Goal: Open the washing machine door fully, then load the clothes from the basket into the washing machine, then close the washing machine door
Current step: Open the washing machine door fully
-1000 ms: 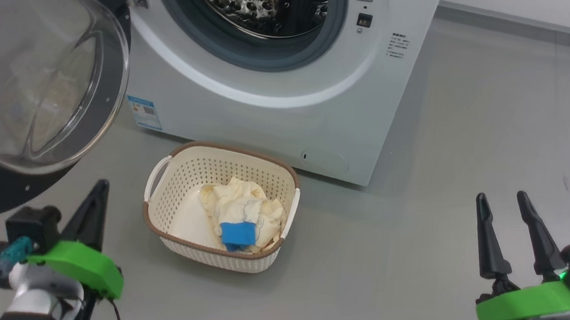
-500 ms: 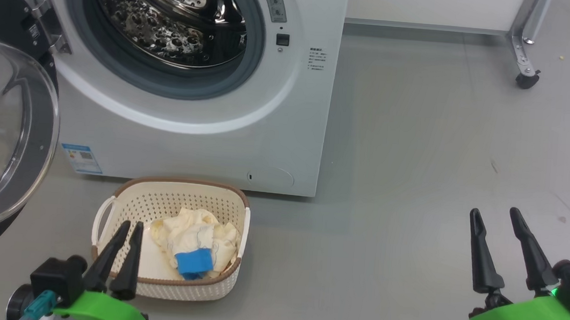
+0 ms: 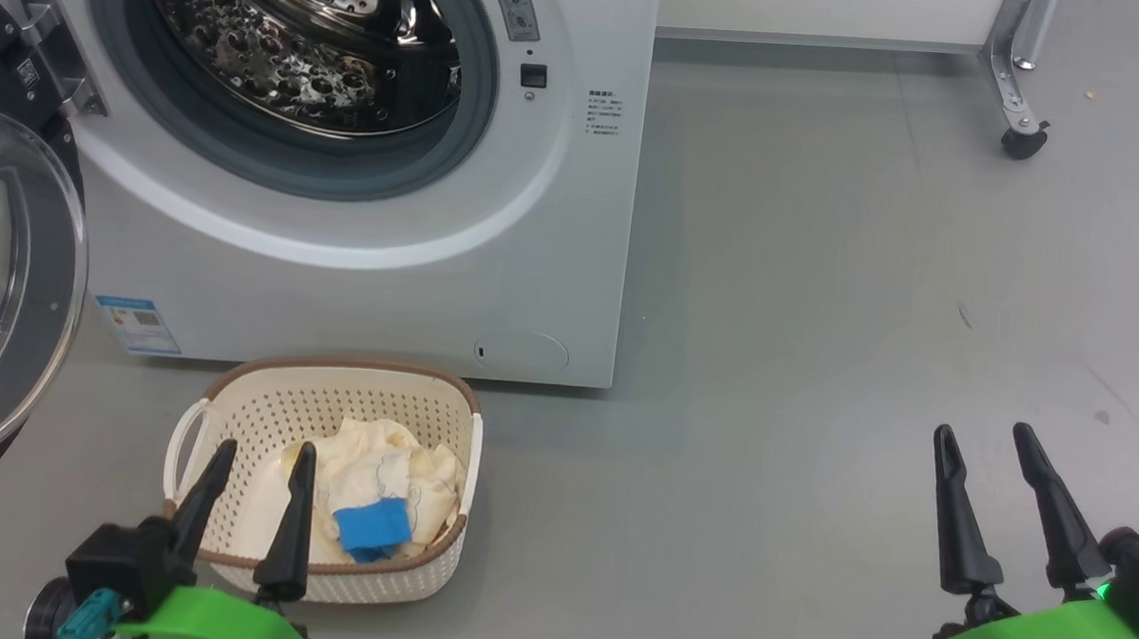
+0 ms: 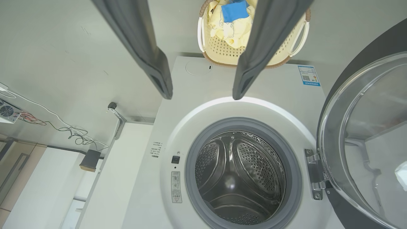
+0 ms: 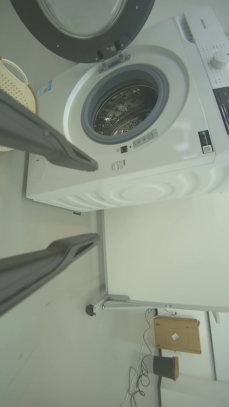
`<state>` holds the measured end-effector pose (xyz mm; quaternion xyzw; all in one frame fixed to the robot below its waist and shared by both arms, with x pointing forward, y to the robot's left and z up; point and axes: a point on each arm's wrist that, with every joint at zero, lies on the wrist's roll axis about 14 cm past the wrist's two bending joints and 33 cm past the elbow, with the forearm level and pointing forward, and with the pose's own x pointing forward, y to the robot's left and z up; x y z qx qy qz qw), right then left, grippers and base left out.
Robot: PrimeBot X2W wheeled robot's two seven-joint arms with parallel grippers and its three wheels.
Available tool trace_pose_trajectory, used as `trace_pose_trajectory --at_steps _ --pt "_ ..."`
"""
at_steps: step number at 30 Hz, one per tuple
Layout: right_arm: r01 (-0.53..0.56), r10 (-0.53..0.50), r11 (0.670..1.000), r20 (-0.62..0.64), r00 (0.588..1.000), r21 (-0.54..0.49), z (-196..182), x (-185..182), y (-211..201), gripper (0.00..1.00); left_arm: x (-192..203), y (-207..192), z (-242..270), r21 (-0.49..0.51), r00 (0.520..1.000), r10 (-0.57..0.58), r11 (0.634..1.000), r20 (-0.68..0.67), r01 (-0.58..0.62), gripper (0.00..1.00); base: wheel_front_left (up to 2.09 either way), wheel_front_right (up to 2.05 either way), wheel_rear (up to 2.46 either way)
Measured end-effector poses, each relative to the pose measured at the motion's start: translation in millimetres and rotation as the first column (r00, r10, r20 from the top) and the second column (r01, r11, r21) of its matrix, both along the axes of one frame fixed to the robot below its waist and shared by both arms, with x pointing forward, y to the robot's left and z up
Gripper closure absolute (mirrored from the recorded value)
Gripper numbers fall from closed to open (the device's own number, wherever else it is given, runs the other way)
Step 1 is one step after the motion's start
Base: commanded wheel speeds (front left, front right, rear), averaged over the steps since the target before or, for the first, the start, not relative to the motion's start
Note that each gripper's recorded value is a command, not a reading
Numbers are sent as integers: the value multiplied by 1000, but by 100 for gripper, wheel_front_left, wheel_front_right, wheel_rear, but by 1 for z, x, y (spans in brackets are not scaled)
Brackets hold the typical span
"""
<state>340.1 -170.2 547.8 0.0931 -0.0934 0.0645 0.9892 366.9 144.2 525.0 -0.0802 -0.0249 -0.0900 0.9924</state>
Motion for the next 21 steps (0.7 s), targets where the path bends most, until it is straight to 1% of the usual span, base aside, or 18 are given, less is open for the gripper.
trace_pose_trajectory --at_steps 21 --pt "-16 16 1000 -21 1000 6 -7 4 7 0 -2 6 -11 -13 999 27 1000 -26 -28 0 0 0 0"
